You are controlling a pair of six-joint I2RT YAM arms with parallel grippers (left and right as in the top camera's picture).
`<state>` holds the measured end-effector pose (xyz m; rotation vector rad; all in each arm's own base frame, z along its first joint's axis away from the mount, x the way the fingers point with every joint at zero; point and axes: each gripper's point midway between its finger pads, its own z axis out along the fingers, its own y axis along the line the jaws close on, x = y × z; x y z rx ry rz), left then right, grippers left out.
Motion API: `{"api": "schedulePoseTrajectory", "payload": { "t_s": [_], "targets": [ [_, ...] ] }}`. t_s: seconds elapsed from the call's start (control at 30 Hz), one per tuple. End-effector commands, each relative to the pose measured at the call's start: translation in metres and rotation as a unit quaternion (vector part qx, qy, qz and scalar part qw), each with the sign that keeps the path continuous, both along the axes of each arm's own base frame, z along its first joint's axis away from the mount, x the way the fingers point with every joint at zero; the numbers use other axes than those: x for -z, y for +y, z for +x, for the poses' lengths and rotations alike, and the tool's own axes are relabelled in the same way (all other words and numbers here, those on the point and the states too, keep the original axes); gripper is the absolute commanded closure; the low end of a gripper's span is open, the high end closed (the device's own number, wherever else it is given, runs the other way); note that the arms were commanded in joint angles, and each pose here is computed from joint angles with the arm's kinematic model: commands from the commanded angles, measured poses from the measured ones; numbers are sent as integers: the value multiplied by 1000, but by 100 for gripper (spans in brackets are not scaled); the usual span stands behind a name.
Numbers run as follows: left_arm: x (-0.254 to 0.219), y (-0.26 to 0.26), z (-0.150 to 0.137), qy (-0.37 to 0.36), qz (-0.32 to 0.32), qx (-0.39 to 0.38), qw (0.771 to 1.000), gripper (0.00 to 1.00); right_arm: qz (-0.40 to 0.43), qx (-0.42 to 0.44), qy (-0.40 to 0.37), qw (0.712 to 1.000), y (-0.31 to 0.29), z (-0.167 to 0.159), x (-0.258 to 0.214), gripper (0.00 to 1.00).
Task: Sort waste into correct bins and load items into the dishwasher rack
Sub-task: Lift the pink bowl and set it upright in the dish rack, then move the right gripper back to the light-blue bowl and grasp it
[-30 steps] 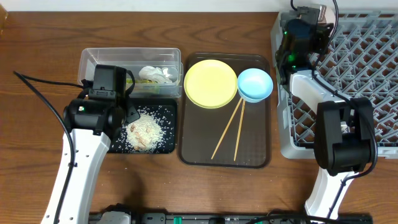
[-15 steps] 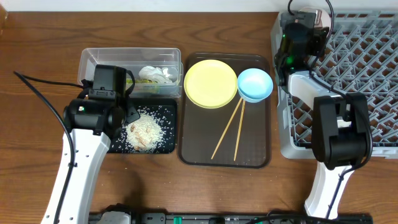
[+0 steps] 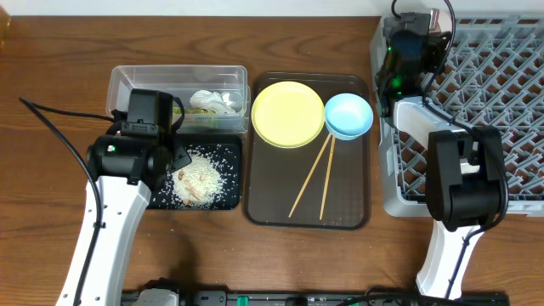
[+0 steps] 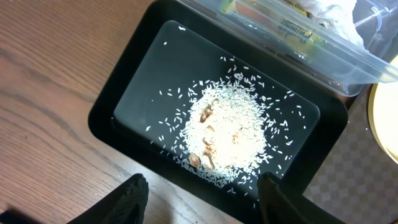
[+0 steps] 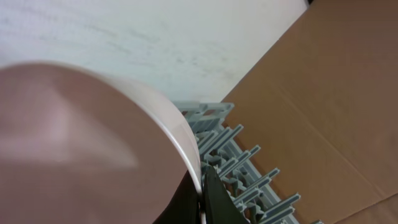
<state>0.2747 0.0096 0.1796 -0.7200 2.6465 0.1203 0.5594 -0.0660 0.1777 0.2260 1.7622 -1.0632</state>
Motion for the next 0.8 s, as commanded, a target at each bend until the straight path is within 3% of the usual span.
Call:
{"api": "schedulePoseTrajectory", "payload": {
  "t_s": [0.0, 0.53, 0.77],
  "targets": [
    [0, 2, 0, 1, 0, -7, 1000, 40, 3, 0, 9, 1000, 0, 1, 9, 99],
    [0, 2, 0, 1, 0, -7, 1000, 40, -7, -1, 37, 999, 21, -2, 26, 99],
    [0, 2, 0, 1, 0, -7, 1000, 40, -29, 23, 73, 997, 44, -18, 34, 92]
  ]
}}
